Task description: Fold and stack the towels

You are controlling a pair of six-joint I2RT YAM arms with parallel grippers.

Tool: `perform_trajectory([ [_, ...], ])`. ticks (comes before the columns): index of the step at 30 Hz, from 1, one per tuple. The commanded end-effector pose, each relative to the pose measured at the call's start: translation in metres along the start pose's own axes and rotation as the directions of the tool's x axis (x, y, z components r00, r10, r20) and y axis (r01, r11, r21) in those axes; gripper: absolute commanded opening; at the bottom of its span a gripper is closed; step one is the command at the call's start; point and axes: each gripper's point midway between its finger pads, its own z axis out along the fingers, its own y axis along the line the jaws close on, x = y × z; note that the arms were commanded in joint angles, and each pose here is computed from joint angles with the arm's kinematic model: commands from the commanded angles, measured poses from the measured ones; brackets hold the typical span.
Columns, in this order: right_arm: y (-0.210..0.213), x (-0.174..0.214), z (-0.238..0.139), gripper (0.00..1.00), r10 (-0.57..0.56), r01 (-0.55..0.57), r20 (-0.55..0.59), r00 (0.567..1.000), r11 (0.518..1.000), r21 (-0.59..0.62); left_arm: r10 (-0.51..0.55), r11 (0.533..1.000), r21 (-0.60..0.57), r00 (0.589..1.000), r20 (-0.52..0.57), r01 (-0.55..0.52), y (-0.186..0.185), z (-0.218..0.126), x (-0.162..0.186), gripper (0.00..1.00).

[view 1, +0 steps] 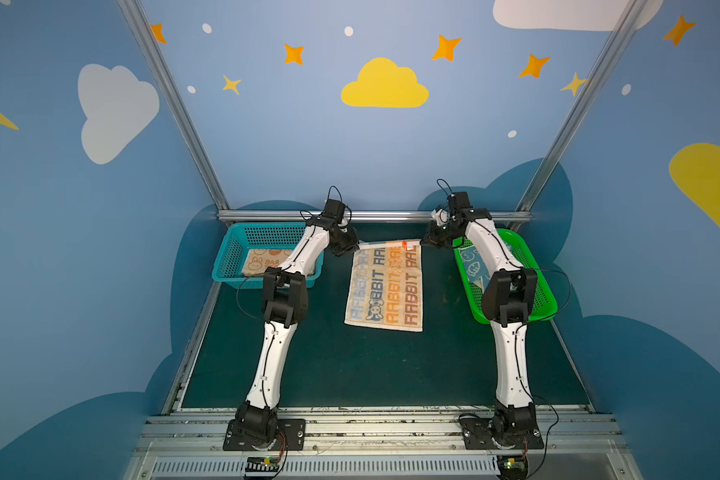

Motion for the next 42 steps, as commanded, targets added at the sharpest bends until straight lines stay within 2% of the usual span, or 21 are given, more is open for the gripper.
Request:
perform_trajectory([
  [1,0.008,0.011,-0.021,0.0,-0.007,0.007,0.016,1.0,1.0,0.011,0.033,0.999,0.002,0.998,0.048,-0.033,-0.008,-0.024,-0.001,0.03],
  [7,0.0,0.064,-0.02,0.0,0.082,-0.072,-0.126,0.989,0.994,0.078,0.044,0.998,-0.036,0.999,0.015,-0.043,0.004,-0.03,0.036,0.03],
  [12,-0.002,0.099,-0.023,0.0,0.093,-0.065,-0.218,0.971,0.989,0.131,0.057,0.993,-0.101,0.998,0.0,-0.057,0.019,-0.037,0.062,0.03],
  [18,0.001,0.132,-0.039,0.0,0.094,-0.065,-0.221,0.971,0.989,0.134,0.057,0.993,-0.106,0.998,-0.005,-0.058,0.024,-0.056,0.087,0.03],
  [26,-0.01,0.182,-0.042,0.0,0.117,-0.074,-0.258,0.959,0.983,0.169,0.071,0.99,-0.119,0.996,-0.058,-0.077,0.029,-0.058,0.13,0.03],
  [35,-0.029,0.236,-0.013,0.0,0.164,-0.096,-0.331,0.929,0.972,0.213,0.05,0.985,-0.16,0.991,-0.125,-0.069,0.057,-0.047,0.177,0.03],
  [42,-0.044,0.253,0.014,0.0,0.2,-0.112,-0.371,0.907,0.963,0.245,0.046,0.979,-0.19,0.985,-0.166,-0.077,0.071,-0.035,0.19,0.03],
])
